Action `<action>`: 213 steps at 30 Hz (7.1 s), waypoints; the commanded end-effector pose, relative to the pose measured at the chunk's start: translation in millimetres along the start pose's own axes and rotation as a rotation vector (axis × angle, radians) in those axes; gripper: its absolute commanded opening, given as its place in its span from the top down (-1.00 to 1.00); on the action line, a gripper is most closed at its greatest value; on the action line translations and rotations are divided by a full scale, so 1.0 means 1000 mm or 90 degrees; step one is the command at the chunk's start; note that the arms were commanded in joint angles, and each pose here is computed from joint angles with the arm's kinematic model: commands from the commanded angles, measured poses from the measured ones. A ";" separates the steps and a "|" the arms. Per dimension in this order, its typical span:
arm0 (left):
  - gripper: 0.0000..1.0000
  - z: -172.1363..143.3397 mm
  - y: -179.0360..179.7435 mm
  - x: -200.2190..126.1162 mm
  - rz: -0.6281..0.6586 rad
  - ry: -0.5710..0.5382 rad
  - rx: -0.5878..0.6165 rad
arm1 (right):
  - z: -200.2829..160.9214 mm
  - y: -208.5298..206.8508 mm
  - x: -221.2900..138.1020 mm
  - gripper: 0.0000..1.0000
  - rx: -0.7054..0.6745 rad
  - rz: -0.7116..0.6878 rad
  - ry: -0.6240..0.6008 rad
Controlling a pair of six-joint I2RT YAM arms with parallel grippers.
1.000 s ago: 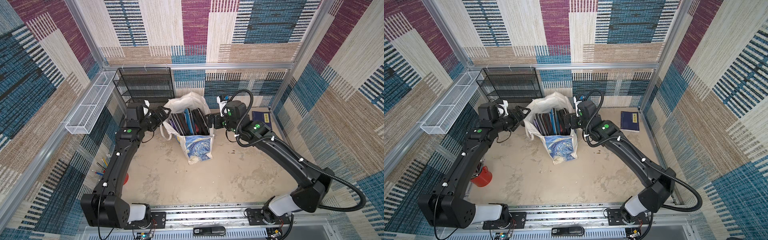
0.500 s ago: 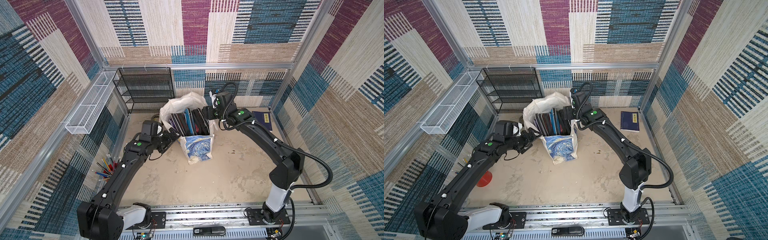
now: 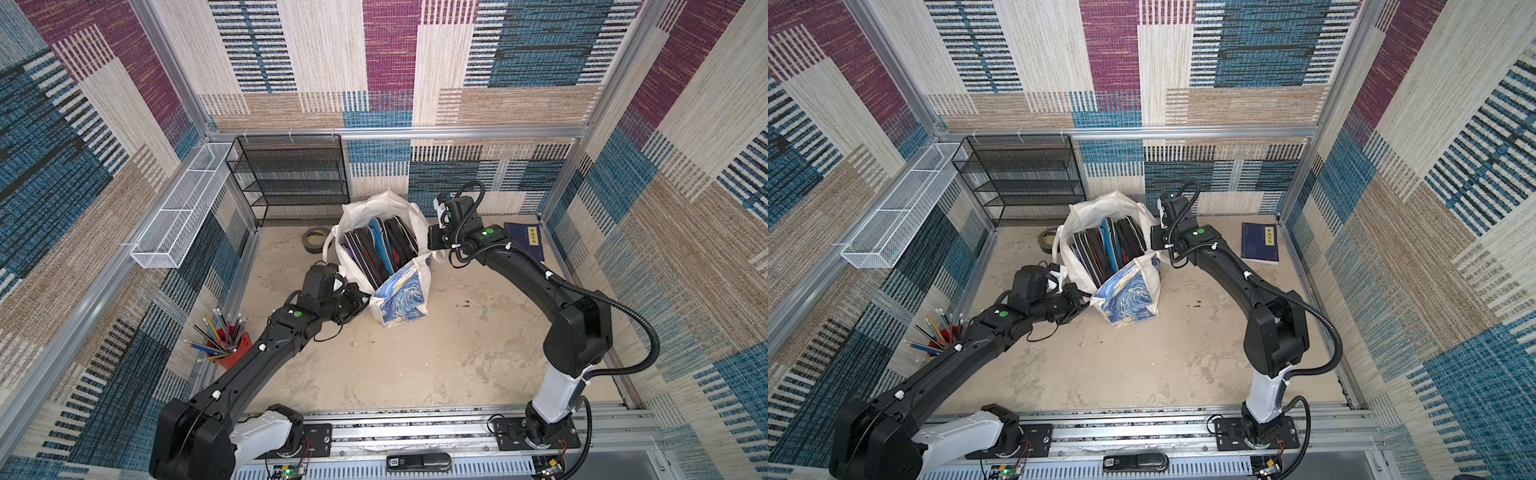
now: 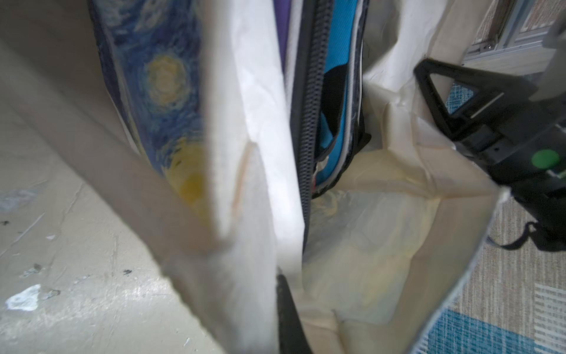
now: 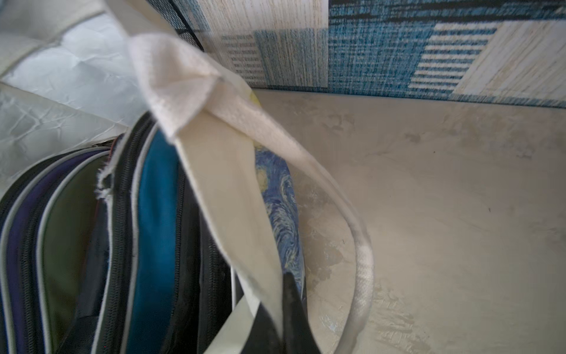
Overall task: Remove the ping pong set from the canvas bag
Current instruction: Adjust the canvas bag at the center of the board, then pick up the ping pong set from the canvas bag, then place the ping pong set at the center of the board.
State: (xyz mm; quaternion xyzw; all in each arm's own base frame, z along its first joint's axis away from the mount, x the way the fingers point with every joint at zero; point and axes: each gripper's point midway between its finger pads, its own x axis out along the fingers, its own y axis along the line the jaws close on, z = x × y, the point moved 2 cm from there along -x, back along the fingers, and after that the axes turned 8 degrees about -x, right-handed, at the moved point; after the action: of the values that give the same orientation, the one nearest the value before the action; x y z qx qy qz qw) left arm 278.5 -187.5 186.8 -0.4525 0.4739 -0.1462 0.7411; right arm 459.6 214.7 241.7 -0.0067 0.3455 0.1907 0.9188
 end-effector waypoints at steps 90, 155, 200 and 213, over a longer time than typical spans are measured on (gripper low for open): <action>1.00 0.039 -0.009 -0.020 0.030 -0.132 0.068 | 0.092 0.179 -0.006 1.00 -0.197 0.138 -0.132; 1.00 0.079 -0.007 -0.053 0.010 -0.186 0.059 | 0.108 -0.081 -0.011 1.00 0.088 0.085 -0.377; 1.00 0.081 -0.006 -0.053 0.013 -0.192 0.059 | -0.046 -0.108 0.185 1.00 0.323 0.049 -0.095; 1.00 0.081 -0.006 -0.053 0.012 -0.192 0.060 | -0.018 -0.112 0.205 1.00 0.356 0.040 -0.128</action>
State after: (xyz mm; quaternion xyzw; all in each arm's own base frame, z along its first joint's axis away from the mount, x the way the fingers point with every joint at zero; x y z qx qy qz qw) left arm 316.2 -117.0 228.6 -0.4387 0.3718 -0.0914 0.8130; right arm 623.0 180.3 79.6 0.2669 0.2999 0.1276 0.9069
